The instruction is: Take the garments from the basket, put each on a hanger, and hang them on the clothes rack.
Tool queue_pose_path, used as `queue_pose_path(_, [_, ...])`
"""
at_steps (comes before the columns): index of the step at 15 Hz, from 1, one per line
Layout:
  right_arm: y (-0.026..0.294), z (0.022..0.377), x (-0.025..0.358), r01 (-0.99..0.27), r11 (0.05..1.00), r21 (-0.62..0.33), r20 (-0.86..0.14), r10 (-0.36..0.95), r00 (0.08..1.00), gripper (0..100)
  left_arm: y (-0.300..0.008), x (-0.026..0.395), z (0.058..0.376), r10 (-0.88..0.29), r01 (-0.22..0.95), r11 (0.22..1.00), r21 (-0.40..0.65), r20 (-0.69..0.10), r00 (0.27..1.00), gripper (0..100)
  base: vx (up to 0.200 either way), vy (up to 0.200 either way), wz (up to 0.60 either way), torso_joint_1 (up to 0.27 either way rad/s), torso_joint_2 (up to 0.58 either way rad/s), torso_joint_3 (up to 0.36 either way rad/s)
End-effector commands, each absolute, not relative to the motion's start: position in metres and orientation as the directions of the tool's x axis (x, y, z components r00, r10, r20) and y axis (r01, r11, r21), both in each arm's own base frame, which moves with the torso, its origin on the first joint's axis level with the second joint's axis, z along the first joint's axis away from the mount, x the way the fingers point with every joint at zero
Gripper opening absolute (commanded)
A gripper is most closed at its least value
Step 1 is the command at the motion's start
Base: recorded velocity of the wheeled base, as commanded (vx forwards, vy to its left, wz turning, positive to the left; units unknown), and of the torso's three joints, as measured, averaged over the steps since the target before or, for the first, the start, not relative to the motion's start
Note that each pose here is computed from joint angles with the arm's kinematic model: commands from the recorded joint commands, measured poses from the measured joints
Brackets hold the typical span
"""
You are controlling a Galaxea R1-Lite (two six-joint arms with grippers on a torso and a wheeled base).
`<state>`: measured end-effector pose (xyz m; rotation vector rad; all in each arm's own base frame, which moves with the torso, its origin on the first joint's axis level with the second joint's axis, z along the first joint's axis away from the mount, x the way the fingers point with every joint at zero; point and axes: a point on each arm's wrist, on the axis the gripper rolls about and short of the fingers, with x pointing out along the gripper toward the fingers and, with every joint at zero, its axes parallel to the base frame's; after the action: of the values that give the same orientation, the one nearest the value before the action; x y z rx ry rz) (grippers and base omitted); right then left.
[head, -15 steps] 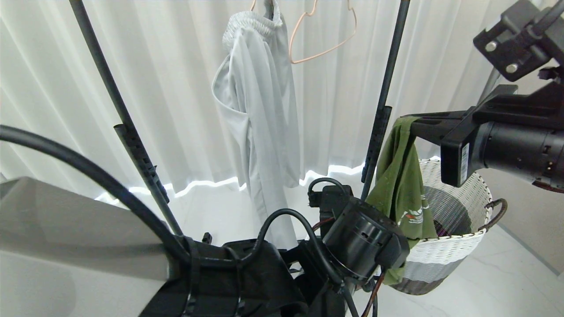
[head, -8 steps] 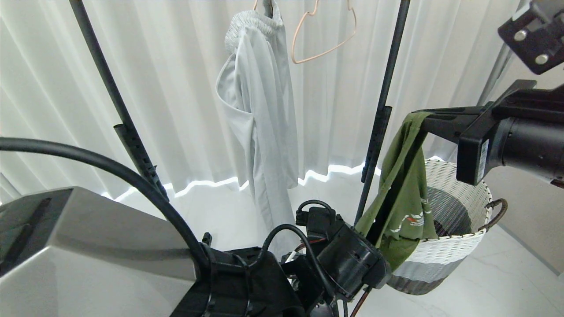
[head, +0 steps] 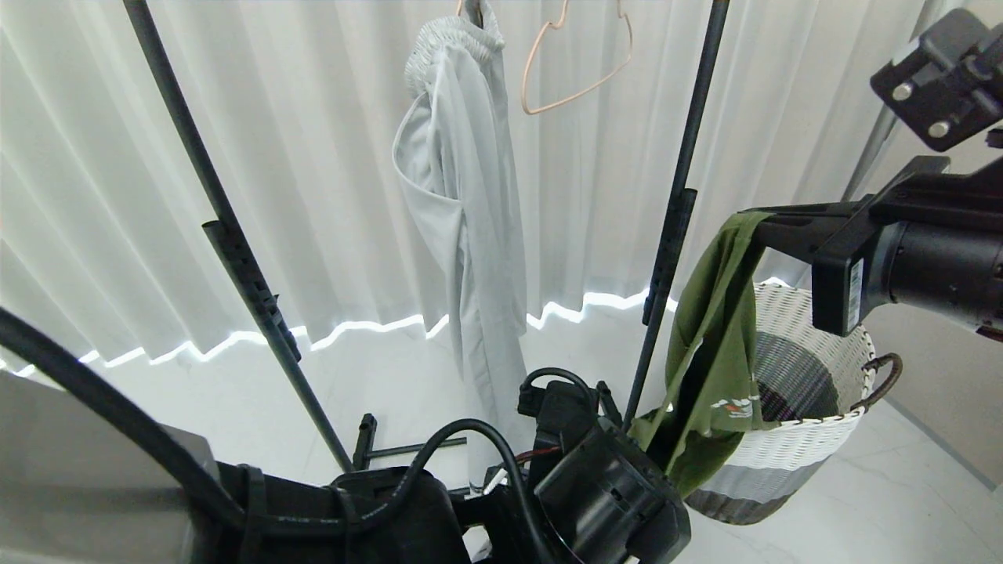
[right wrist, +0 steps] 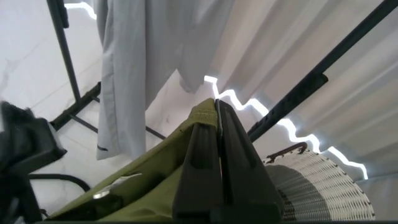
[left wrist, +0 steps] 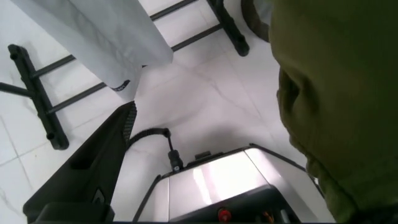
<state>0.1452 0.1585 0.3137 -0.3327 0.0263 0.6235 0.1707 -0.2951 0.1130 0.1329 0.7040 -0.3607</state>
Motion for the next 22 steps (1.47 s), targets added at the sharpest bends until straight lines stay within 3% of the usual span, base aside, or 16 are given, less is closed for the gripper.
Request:
queue_pose_path(1, [0.159, 0.312, 0.146, -0.578, 0.759, -0.3, -0.131, 0.568, 0.813, 0, -0.29, 0.167, 0.126, -0.301, 0.369, 0.929, -0.026, -0.632, 0.714, 100, 0.0, 0.0, 0.0, 0.0, 0.0, 0.0])
queue_pose_path(3, [0.159, 0.312, 0.146, -0.577, 0.76, -0.3, -0.129, 0.567, 0.814, 0, -0.289, 0.167, 0.128, -0.306, 0.369, 0.929, -0.032, -0.626, 0.717, 100, 0.0, 0.0, 0.0, 0.0, 0.0, 0.0])
queue_pose_path(4, [0.159, 0.312, 0.146, -0.578, 0.759, -0.3, -0.131, 0.568, 0.813, 0, -0.289, 0.167, 0.128, -0.308, 0.372, 0.928, -0.032, -0.627, 0.715, 0, 0.0, 0.0, 0.0, 0.0, 0.0, 0.0])
queue_pose_path(11, [0.152, 0.302, 0.147, -0.561, 0.769, -0.306, -0.159, 0.54, 0.827, 0, -0.273, 0.16, 0.134, -0.293, 0.361, 0.932, -0.018, -0.623, 0.725, 0, 0.0, 0.0, 0.0, 0.0, 0.0, 0.0])
queue_pose_path(14, [0.125, 0.29, 0.155, -0.456, 0.778, -0.432, -0.258, 0.378, 0.889, 0, -0.238, 0.167, 0.184, -0.311, 0.383, 0.923, 0.031, -0.527, 0.791, 0, 0.0, 0.0, 0.0, 0.0, 0.0, 0.0])
queue_pose_path(18, [0.116, 0.289, 0.155, -0.426, 0.761, -0.49, -0.254, 0.343, 0.904, 0, -0.201, 0.152, 0.241, -0.368, 0.437, 0.891, 0.122, -0.37, 0.853, 0, 0.0, 0.0, 0.0, 0.0, 0.0, 0.0])
queue_pose_path(22, [0.109, 0.281, 0.151, -0.394, 0.713, -0.579, -0.221, 0.328, 0.918, 0, -0.172, 0.143, 0.281, -0.367, 0.408, 0.9, 0.154, -0.24, 0.899, 0, 0.0, 0.0, 0.0, 0.0, 0.0, 0.0])
